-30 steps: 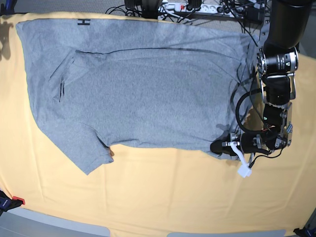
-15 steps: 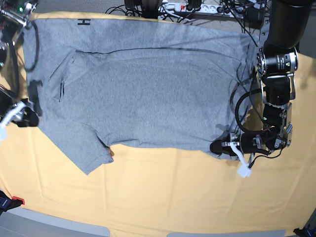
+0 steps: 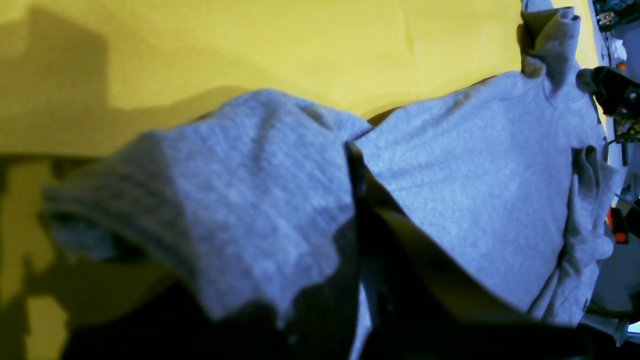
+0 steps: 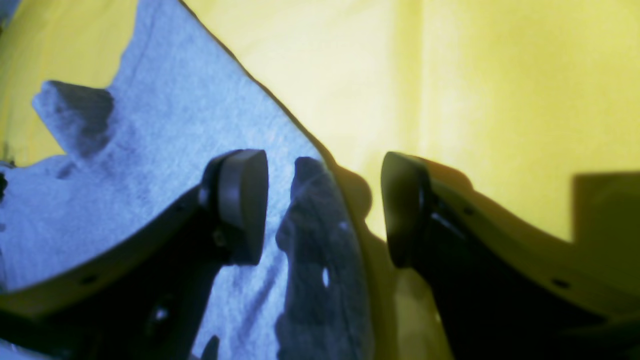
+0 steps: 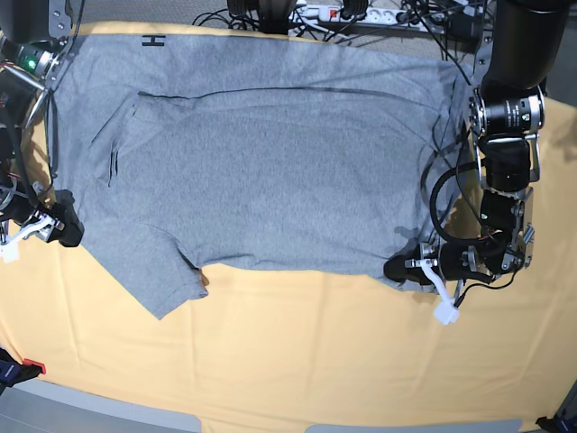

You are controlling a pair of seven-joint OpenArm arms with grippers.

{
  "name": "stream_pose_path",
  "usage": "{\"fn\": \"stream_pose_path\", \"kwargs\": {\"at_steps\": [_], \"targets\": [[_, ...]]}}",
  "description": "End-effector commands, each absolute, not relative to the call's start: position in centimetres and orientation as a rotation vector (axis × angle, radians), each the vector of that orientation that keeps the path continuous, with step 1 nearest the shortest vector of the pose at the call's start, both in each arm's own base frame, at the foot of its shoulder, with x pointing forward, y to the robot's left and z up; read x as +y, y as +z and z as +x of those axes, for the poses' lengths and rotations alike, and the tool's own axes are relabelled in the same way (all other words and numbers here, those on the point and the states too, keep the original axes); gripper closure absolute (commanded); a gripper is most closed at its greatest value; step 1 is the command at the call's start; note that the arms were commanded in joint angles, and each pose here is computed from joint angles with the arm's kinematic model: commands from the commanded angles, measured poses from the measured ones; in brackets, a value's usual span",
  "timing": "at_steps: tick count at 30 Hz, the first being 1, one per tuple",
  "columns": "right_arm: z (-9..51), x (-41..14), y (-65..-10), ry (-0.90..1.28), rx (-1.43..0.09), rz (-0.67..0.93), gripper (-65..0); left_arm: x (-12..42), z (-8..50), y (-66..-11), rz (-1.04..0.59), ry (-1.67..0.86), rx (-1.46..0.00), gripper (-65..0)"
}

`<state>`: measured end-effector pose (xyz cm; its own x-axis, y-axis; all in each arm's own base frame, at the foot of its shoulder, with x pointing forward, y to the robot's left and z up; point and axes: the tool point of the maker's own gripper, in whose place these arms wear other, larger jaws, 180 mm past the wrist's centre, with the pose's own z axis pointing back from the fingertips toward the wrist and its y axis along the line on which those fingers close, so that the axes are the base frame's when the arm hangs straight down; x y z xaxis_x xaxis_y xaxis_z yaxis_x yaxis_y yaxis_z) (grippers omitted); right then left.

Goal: Layout the t-shirt on the table in an organized manner, then fold the t-shirt properly
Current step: 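Grasp the hem corners with both grippers, then fold the hem half over toward the shoulder edge with both grippers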

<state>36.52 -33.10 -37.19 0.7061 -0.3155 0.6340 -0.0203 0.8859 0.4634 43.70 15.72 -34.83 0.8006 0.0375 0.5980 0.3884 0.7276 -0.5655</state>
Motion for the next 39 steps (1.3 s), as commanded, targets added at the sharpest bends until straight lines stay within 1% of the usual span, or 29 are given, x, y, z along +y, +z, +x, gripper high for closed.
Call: {"fn": "stream_pose_path", "kwargs": {"at_steps": [1, 10, 12, 16, 18, 21, 22, 23, 28, 32, 39], "targets": [[37.1, -34.1, -35.8, -0.157, -0.803, 0.442, -37.7, 16.1, 45.6, -32.1, -0.75, -0.212, -0.712, 0.0], [36.8, -32.1, -37.2, -0.147, -0.753, 0.48, -37.4, 16.1, 45.6, -32.1, -0.751, -0.212, -0.713, 0.0], [36.7, -31.4, -37.6, -0.143, -0.736, 0.494, -35.7, 16.1, 45.6, -32.1, -0.751, -0.212, -0.713, 0.0], [36.6, -30.7, -38.0, -0.14, -0.722, 0.506, -26.5, 16.1, 45.6, -32.1, -0.75, -0.212, -0.712, 0.0], [36.8, -31.2, -37.6, -0.144, -0.742, 0.498, -18.9, 16.1, 45.6, -32.1, -0.75, -0.212, -0.712, 0.0], [37.2, -32.0, -36.9, -0.153, -0.782, 0.485, -4.4, 16.1, 45.6, -32.1, -0.75, -0.212, -0.712, 0.0], [37.4, -32.1, -36.7, -0.154, -0.79, 0.482, -1.0, 16.1, 45.6, -32.1, -0.751, -0.212, -0.713, 0.0], [37.5, -32.1, -36.6, -0.154, -0.795, 0.481, 0.0, 16.1, 45.6, -32.1, -0.751, -0.212, -0.714, 0.0], [38.6, -32.2, -35.4, -0.147, -0.831, 0.481, 0.0, 16.2, 45.9, -31.7, -0.754, -0.204, -0.736, 0.0], [40.0, -33.1, -34.4, -0.126, -0.868, 0.418, 0.0, 16.2, 46.4, -31.1, -0.755, -0.205, -0.755, 0.0], [42.3, -33.5, -31.7, -0.106, -0.937, 0.393, 0.0, 16.2, 48.5, -28.1, -0.759, -0.21, -0.848, 0.0]]}}
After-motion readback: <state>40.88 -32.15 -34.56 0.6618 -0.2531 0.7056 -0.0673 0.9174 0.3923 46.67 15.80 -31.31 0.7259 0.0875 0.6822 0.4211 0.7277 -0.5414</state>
